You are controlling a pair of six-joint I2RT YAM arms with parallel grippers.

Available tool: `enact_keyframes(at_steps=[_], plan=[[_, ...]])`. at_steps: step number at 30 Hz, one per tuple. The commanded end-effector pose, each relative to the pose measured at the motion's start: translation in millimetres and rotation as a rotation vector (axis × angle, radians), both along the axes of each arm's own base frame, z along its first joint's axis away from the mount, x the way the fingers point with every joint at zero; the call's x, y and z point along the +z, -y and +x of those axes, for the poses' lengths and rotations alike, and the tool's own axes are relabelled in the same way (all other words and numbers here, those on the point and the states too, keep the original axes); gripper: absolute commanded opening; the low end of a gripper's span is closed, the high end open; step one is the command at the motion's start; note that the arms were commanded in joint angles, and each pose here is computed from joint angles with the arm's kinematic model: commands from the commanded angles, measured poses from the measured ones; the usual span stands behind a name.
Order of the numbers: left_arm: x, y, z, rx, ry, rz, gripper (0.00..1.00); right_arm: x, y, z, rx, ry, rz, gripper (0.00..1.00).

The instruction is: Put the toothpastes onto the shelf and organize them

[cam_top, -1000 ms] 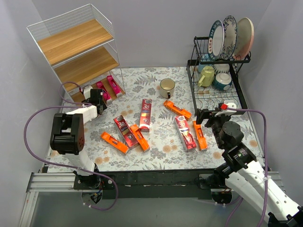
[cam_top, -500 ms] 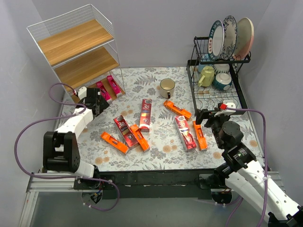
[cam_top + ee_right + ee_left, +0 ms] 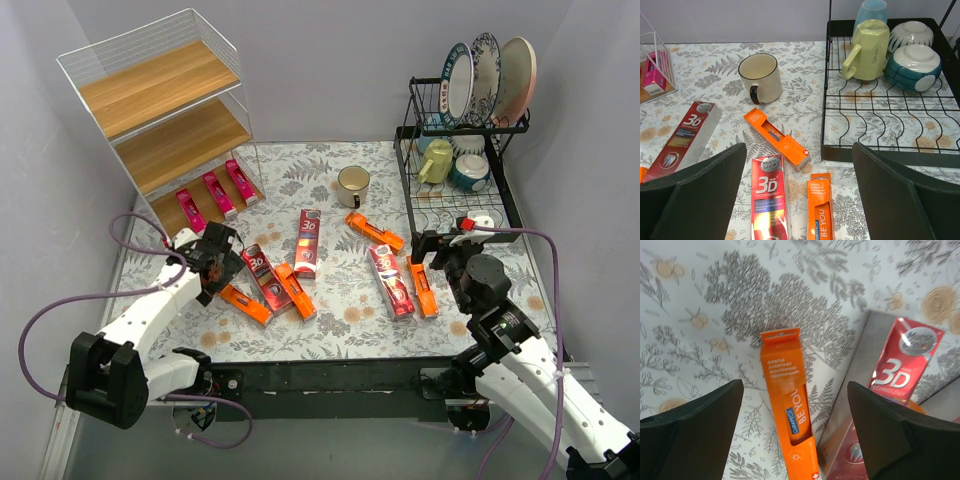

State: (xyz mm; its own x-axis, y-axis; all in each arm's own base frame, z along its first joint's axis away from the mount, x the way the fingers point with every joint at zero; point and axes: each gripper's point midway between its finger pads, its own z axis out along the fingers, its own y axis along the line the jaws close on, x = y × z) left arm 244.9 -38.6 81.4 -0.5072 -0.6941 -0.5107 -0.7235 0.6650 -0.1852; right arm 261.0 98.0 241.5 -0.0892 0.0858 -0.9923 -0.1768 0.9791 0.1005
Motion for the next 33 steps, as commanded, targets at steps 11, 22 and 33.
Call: enact_keyframes(at_steps=[11, 22, 33], plan=[[-48, 21, -6, 0.009, -0.079, -0.072, 0.63, 8, -1, 3, -0.001, 0.026, 0.013, 0.95], [-55, 77, 62, -0.282, -0.079, -0.091, 0.36, 8, 0, 3, -0.007, 0.026, 0.01, 0.94], [-65, 142, 137, -0.666, -0.076, -0.034, 0.32, 7, 1, 2, -0.01, 0.024, 0.007, 0.94]])
